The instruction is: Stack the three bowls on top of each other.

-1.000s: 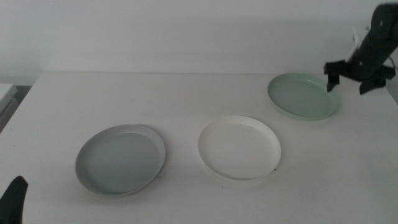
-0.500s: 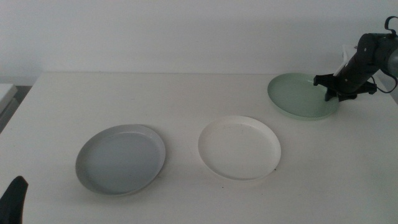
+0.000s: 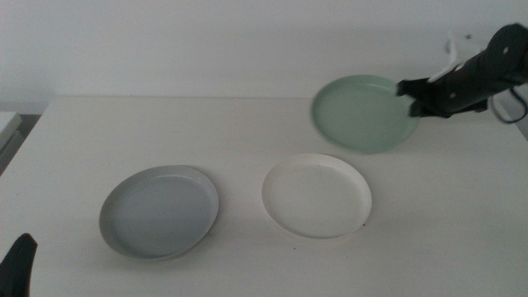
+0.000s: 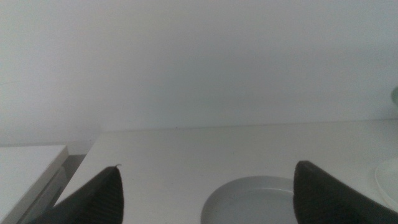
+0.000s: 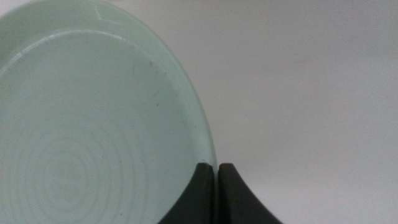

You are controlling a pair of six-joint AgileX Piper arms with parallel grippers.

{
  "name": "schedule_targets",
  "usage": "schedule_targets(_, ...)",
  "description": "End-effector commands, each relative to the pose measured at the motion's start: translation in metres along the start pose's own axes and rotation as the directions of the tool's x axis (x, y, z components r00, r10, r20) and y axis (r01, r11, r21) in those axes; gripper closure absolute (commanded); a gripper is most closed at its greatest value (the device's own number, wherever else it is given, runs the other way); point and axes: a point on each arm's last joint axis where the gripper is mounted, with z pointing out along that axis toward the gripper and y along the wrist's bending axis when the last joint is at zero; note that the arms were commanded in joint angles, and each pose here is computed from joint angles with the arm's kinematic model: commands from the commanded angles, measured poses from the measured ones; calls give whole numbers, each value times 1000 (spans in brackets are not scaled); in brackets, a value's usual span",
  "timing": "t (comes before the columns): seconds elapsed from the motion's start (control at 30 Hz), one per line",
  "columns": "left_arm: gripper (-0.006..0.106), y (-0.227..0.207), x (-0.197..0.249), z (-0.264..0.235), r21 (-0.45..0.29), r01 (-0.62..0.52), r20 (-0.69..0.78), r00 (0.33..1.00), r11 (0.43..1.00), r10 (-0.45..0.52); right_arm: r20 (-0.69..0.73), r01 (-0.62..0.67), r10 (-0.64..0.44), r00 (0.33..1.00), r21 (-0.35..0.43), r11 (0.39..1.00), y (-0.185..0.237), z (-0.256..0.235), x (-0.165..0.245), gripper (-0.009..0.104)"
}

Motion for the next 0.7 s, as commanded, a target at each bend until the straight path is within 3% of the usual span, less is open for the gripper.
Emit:
schedule_targets(0.0,7,0,-1,0,6,-3,12,1000,1000,3,70,45,-42,997,-36,998,24,-17,25,97)
schedule_targets(0.17,7,0,-1,0,6,-3,12,1000,1000,3,-17,102,-103,994,-68,992,50,-16,70,97)
schedule_targets(0.27,7,0,-1,0,6,-3,12,1000,1000,3,-47,83,-86,995,-62,995,51,-8,86,97)
schedule_targets(0.67,7,0,-1,0,6,-3,12,1000,1000,3,-81,139,-146,986,-87,986,64,-4,100,98)
